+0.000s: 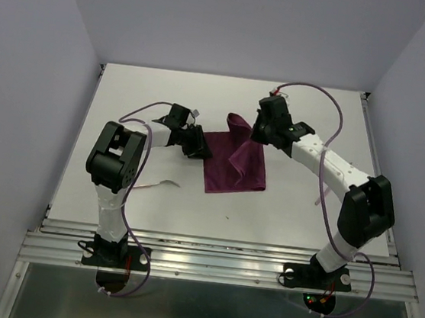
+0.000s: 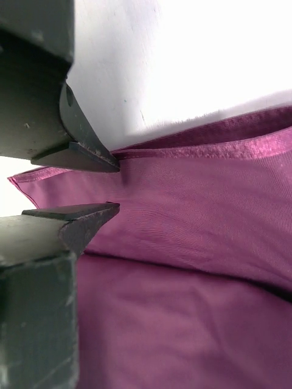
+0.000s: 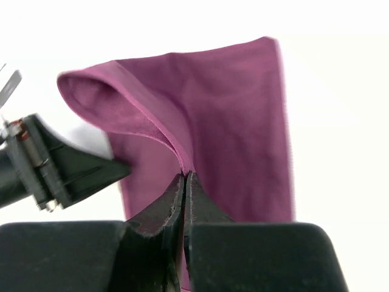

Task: Fold the napkin into a case and place the utensils inside
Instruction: Pick up the rectangle-folded napkin from the center of the board, then fold the rectangle-folded napkin at the center of the board.

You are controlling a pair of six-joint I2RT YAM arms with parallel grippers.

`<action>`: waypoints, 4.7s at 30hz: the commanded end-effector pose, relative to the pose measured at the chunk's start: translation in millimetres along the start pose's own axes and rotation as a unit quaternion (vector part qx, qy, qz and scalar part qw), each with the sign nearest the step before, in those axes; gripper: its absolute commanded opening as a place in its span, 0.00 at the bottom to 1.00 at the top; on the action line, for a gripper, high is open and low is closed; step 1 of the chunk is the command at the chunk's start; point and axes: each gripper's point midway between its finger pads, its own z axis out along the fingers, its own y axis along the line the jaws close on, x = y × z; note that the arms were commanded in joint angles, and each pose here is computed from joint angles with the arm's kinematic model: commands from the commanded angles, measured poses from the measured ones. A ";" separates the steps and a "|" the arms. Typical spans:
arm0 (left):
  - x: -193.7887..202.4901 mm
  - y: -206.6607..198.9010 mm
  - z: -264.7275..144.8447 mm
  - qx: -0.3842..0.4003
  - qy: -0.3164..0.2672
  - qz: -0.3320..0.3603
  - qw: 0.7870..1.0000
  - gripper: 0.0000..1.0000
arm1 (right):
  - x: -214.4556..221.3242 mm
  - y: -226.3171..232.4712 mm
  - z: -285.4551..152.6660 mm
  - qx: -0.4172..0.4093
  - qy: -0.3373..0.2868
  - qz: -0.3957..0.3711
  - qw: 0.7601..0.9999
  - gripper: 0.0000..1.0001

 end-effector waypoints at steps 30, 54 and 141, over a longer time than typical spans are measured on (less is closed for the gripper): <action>-13.3 13.8 9.9 -0.054 0.008 0.031 0.998 0.38 | -74.5 -221.1 -49.5 0.185 -0.083 0.060 0.977 0.01; -7.7 1.1 18.7 -0.039 0.021 0.042 0.998 0.38 | -65.6 -115.6 -29.2 -0.003 -0.027 0.046 0.999 0.01; -14.4 13.4 17.6 -0.078 0.005 0.051 0.996 0.00 | 36.3 96.9 17.2 -0.173 0.142 -0.102 0.969 0.01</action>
